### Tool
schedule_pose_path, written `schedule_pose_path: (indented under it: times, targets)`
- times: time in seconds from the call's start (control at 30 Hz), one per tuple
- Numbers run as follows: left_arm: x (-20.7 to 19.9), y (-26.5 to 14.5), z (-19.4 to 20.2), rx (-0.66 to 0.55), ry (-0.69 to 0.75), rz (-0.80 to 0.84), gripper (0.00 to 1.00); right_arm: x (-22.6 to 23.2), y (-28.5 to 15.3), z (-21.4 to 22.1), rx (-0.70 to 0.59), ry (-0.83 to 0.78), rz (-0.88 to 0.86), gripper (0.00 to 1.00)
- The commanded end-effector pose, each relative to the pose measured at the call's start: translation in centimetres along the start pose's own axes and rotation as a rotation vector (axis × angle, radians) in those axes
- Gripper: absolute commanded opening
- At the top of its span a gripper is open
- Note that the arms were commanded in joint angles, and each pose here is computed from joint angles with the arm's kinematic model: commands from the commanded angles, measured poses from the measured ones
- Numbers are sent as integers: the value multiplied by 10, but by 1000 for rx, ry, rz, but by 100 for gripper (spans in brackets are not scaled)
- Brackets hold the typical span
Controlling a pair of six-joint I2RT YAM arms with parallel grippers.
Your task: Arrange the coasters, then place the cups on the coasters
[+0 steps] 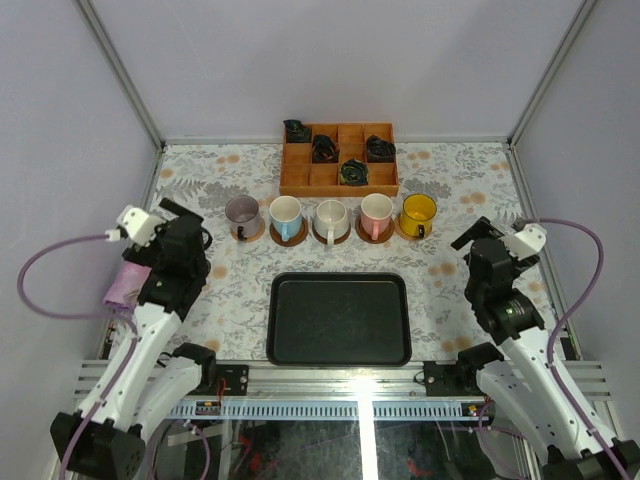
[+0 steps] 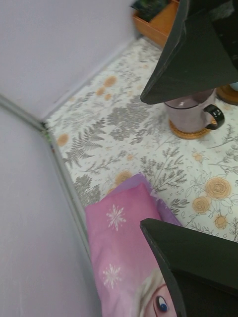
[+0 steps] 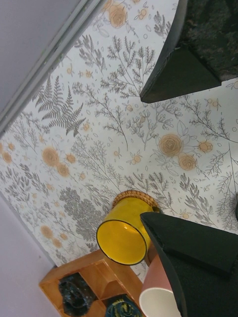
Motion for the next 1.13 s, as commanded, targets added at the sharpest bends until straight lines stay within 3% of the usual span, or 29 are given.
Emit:
schedule_pose_path:
  times: [0.0, 0.43, 1.1]
  targets:
    - [26, -7, -21, -171, -166, -125, 100, -19, -7, -4, -63, 81, 94, 99]
    - [34, -2, -19, -227, -159, -307, 100, -49, -28, -6, -202, 271, 90, 99]
    - [40, -5, -19, -233, -220, -297, 100, -47, -26, -5, -165, 241, 110, 99]
Point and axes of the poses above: each gripper's point midway between its finger pads, its own y axis out along the fingers, its own x axis along the line the jaws close on, z = x × y, the point moved 7 cm from there along -y, back along the fingers, and after that the axes turned 6 degrees about -y, right-handed, at the moved point
